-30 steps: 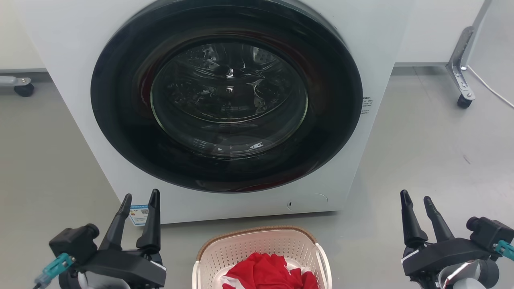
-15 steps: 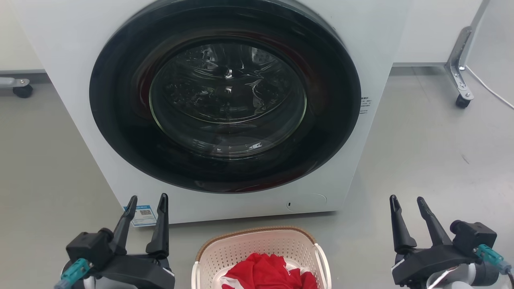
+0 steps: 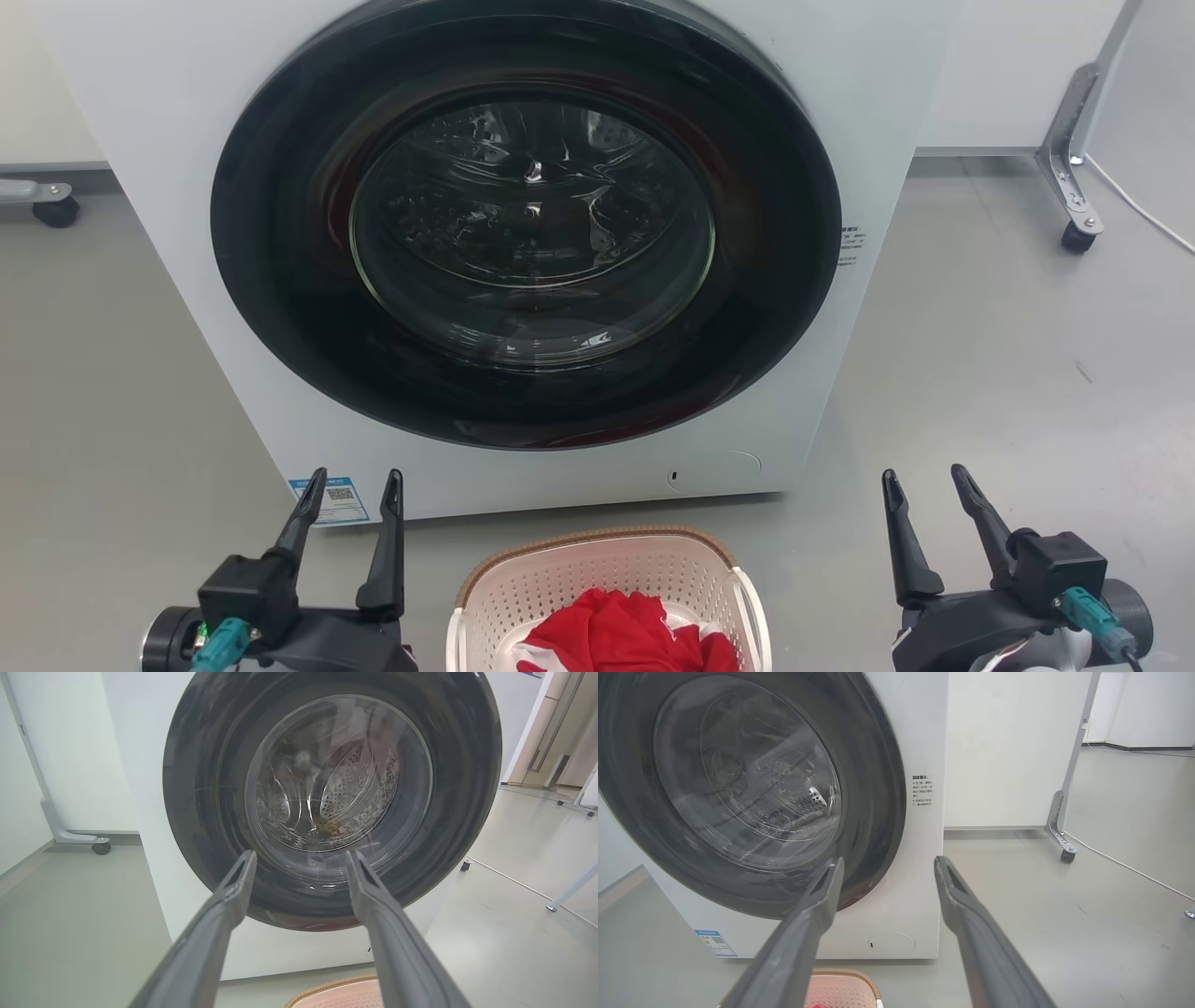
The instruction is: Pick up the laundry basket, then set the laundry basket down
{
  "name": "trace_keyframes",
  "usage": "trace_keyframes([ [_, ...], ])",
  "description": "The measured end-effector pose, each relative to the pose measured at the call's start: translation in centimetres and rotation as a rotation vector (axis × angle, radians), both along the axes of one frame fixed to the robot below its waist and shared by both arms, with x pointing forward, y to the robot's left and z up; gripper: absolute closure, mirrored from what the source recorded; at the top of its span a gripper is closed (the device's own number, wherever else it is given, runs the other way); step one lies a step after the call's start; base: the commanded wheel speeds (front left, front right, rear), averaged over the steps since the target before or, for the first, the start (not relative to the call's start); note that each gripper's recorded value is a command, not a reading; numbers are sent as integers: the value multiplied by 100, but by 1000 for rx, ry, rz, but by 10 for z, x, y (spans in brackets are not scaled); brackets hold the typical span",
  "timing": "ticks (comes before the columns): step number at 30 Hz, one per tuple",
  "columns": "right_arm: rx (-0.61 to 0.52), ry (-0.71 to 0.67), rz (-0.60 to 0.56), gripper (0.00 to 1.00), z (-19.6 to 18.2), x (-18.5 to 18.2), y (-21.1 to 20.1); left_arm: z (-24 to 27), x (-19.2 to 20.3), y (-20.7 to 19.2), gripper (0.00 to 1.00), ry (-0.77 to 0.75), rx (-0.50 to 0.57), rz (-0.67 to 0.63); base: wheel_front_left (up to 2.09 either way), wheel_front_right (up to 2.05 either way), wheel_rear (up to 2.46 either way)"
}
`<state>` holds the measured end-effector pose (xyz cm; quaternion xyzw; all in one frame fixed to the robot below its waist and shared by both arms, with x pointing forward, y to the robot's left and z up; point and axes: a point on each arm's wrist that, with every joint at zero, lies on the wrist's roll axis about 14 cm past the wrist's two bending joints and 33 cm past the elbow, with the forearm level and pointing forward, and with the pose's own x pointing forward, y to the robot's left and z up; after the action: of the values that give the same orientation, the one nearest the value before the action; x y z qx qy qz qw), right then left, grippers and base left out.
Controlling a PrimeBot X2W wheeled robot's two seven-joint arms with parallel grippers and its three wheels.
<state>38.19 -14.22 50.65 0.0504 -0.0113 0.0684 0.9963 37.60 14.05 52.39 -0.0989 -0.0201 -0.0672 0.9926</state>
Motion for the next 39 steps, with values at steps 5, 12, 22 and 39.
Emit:
trace_keyframes([
  [5,-46,-14,4,0,-1,-1,2,0,-1,-4,0,-11,54,-12,0,0,0],
  [12,-68,-15,-10,0,-3,-1,-2,1,0,-1,0,-22,72,1,0,0,0],
  [22,-63,-5,-22,0,-6,-1,-6,-3,1,3,0,4,61,14,0,0,0],
  [39,-61,8,-19,0,-10,-1,-4,-16,-3,3,0,56,63,15,0,0,0],
])
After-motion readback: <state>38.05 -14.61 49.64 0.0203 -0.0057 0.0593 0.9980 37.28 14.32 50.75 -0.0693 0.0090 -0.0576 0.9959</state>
